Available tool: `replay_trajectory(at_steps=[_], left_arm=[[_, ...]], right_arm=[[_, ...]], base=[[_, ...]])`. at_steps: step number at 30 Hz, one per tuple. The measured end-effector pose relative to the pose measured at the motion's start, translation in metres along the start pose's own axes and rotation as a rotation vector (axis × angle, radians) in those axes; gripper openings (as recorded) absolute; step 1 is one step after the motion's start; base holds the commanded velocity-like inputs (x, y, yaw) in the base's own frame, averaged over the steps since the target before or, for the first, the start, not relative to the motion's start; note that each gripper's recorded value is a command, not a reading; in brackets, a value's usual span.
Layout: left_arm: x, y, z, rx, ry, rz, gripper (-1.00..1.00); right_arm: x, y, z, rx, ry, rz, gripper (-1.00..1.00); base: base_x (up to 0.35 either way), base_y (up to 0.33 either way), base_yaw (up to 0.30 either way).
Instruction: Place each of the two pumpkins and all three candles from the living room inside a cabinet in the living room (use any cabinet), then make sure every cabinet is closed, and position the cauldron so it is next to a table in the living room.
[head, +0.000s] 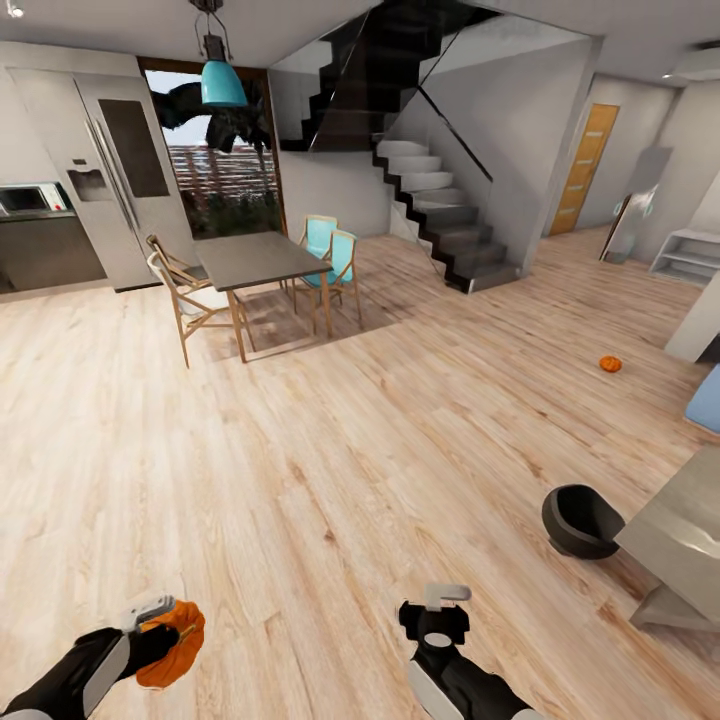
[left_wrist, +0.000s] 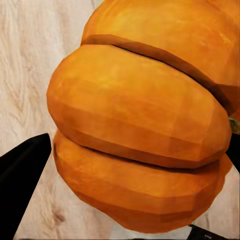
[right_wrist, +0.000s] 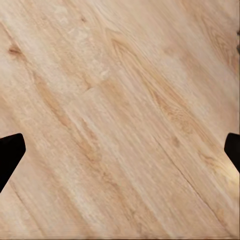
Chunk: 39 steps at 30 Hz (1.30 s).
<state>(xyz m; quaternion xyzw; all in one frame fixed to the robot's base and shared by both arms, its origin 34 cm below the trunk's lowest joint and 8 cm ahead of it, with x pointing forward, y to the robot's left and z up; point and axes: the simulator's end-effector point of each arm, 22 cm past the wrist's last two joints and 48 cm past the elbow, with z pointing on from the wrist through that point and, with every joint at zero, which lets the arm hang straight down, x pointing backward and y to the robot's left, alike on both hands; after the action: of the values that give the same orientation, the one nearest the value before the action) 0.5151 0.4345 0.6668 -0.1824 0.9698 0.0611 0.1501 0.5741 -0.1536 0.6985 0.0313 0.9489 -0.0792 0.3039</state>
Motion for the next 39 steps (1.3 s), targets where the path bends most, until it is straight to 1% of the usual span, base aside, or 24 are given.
replay_trajectory(at_steps=[1, 3, 4, 7, 10, 13, 16, 22, 28, 32, 34, 36, 39], left_arm=[[0.0, -0.002, 0.0, 0.002, -0.008, -0.001, -1.0], [0.008, -0.016, 0.004, 0.017, -0.032, -0.008, -1.0], [0.012, -0.019, 0.006, 0.016, -0.044, -0.005, -1.0], [0.015, -0.021, 0.007, 0.017, -0.055, -0.006, -1.0], [0.022, -0.024, 0.008, 0.026, -0.048, -0.008, -1.0], [0.029, -0.025, 0.009, 0.026, -0.038, -0.006, -1.0], [0.035, -0.024, 0.01, 0.023, -0.027, -0.005, -1.0], [0.04, -0.028, 0.011, 0.027, -0.018, -0.005, -1.0], [0.049, -0.025, 0.013, 0.02, -0.004, -0.001, -1.0], [0.048, -0.024, 0.013, 0.017, -0.02, -0.005, -1.0], [0.051, -0.022, 0.014, 0.012, -0.019, -0.005, -1.0], [0.051, -0.02, 0.014, 0.007, -0.023, -0.004, -1.0], [0.049, -0.019, 0.014, 0.001, -0.035, -0.007, -1.0]], right_arm=[[0.001, -0.001, -0.001, 0.002, 0.002, 0.0, 1.0], [0.005, -0.003, 0.0, 0.007, 0.012, 0.005, 1.0], [0.006, -0.004, 0.0, 0.008, 0.014, 0.007, 1.0], [0.008, -0.003, 0.0, 0.007, 0.015, 0.008, 1.0], [0.008, -0.001, 0.0, -0.007, 0.001, 0.016, 1.0], [0.012, 0.002, 0.001, -0.034, -0.006, 0.019, 1.0], [0.014, 0.003, 0.001, -0.046, -0.01, 0.02, 1.0], [0.015, 0.001, 0.002, -0.047, -0.012, 0.019, 1.0], [0.019, 0.0, 0.003, -0.041, -0.005, 0.019, 1.0], [0.035, -0.013, 0.006, -0.008, 0.028, 0.005, 1.0], [0.054, -0.027, 0.008, 0.026, 0.064, -0.015, 1.0], [0.064, -0.035, 0.009, 0.043, 0.083, -0.025, 1.0], [0.072, -0.042, 0.009, 0.06, 0.103, -0.025, 1.0]], base=[[0.0, 0.0, 0.0], [0.0, 0.0, 0.0], [0.0, 0.0, 0.0], [0.0, 0.0, 0.0], [0.089, 0.0, 0.0], [0.246, 0.0, 0.0], [0.297, 0.0, 0.0], [0.315, 0.0, 0.0], [0.32, -0.033, 0.0], [0.321, -0.084, 0.0], [0.321, -0.087, 0.0], [0.322, -0.052, 0.0], [0.328, -0.016, 0.0]])
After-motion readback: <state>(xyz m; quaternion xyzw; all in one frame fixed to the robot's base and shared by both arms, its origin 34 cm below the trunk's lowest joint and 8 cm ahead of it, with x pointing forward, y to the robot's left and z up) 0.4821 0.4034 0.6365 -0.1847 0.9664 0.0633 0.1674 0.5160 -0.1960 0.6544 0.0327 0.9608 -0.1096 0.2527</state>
